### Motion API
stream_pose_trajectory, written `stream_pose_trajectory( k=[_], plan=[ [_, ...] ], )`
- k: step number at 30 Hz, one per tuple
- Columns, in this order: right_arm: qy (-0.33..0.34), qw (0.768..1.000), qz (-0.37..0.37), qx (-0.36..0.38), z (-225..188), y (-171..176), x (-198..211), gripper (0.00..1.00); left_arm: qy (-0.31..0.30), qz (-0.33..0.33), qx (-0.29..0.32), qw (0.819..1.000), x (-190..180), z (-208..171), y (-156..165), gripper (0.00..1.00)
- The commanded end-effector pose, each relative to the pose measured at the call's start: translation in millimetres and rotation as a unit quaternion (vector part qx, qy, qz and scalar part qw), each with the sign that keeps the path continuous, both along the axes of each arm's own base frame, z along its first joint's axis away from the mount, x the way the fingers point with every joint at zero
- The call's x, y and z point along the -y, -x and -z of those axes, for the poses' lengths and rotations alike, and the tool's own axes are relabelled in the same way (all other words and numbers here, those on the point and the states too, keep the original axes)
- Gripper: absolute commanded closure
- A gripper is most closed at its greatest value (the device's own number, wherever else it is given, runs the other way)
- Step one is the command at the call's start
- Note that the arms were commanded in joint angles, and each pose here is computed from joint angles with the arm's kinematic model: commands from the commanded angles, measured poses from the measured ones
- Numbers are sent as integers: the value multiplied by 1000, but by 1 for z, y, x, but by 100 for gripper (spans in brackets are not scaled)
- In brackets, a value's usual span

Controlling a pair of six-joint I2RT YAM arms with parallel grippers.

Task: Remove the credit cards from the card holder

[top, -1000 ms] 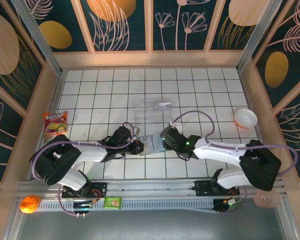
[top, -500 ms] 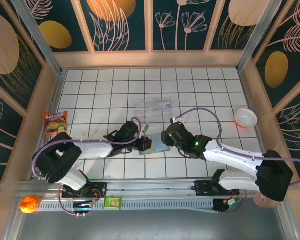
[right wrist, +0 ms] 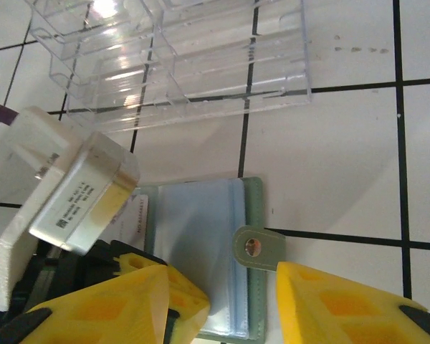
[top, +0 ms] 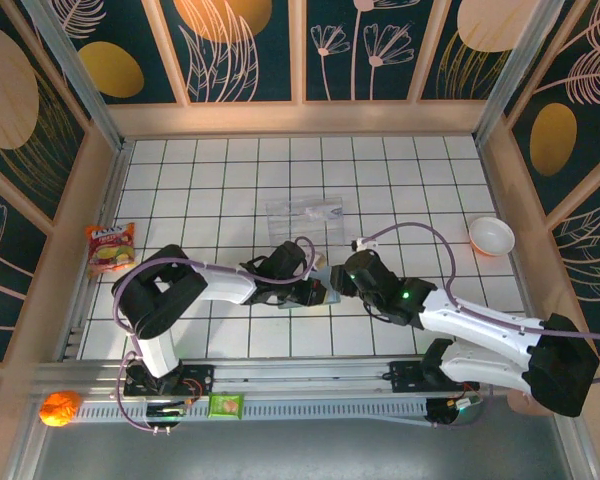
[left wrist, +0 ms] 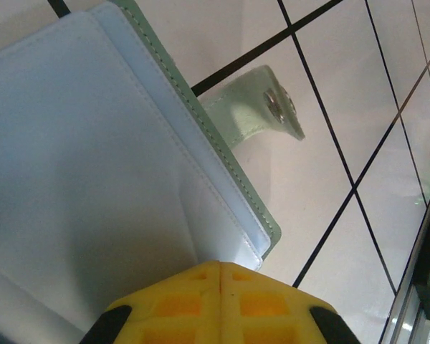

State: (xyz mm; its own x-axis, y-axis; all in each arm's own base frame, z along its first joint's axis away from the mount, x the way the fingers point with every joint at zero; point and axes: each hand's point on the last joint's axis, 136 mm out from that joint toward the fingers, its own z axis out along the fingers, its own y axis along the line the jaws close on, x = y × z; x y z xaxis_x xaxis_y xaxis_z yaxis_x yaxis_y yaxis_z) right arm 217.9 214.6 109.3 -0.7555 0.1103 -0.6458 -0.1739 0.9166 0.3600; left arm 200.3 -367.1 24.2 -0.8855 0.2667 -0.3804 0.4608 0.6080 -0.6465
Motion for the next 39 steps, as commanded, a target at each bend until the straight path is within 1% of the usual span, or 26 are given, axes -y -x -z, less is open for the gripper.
stream_pose_trajectory(
  k=[1, 3, 5, 8, 10, 12, 15, 19, 24, 25, 27, 28, 31, 34, 37, 39],
  plan=[
    [-11, 1000, 2, -5, 2, 1, -1, 56, 12, -9, 46, 999, -5, -30, -5, 89],
    [-22, 1000, -17, -6, -1, 1, -8, 56, 30, -41, 82, 995, -13, -55, -15, 85],
    [-40, 998, -54, -9, -4, 4, -23, 56, 47, -70, 104, 991, -24, -75, -21, 82],
    [-65, 992, -111, -21, -6, 10, -47, 60, 44, -110, 128, 985, -48, -85, -28, 78],
    [-75, 986, -144, -29, -6, 13, -62, 64, 26, -133, 127, 983, -68, -75, -31, 77],
    [-76, 982, -170, -40, -3, 15, -75, 71, 5, -147, 110, 983, -86, -56, -32, 80],
    [-72, 979, -185, -51, 3, 12, -89, 77, -21, -150, 106, 983, -97, -38, -30, 80],
    [-25, 983, -155, -95, 37, 7, -82, 85, -31, -149, 100, 983, -100, -26, -31, 79],
    [13, 983, -108, -146, 83, 18, -57, 88, -31, -143, 104, 984, -96, -24, -36, 79],
    [24, 983, -97, -156, 91, 20, -51, 88, -36, -141, 104, 984, -96, -22, -36, 80],
    [39, 982, -83, -168, 104, 24, -43, 89, -50, -140, 104, 983, -98, -16, -38, 87],
    [42, 981, -80, -169, 105, 26, -42, 88, -57, -140, 103, 983, -99, -13, -39, 89],
    [49, 985, -88, -139, 91, 22, -50, 87, -62, -135, 101, 984, -99, -9, -38, 89],
    [43, 990, -109, -84, 56, 14, -67, 83, -52, -136, 107, 984, -98, -18, -39, 89],
    [10, 990, -134, -53, 26, 7, -83, 78, -35, -136, 118, 983, -95, -32, -40, 89],
    [-20, 987, -148, -52, 16, 2, -93, 76, -19, -134, 118, 984, -91, -37, -39, 88]
  ],
)
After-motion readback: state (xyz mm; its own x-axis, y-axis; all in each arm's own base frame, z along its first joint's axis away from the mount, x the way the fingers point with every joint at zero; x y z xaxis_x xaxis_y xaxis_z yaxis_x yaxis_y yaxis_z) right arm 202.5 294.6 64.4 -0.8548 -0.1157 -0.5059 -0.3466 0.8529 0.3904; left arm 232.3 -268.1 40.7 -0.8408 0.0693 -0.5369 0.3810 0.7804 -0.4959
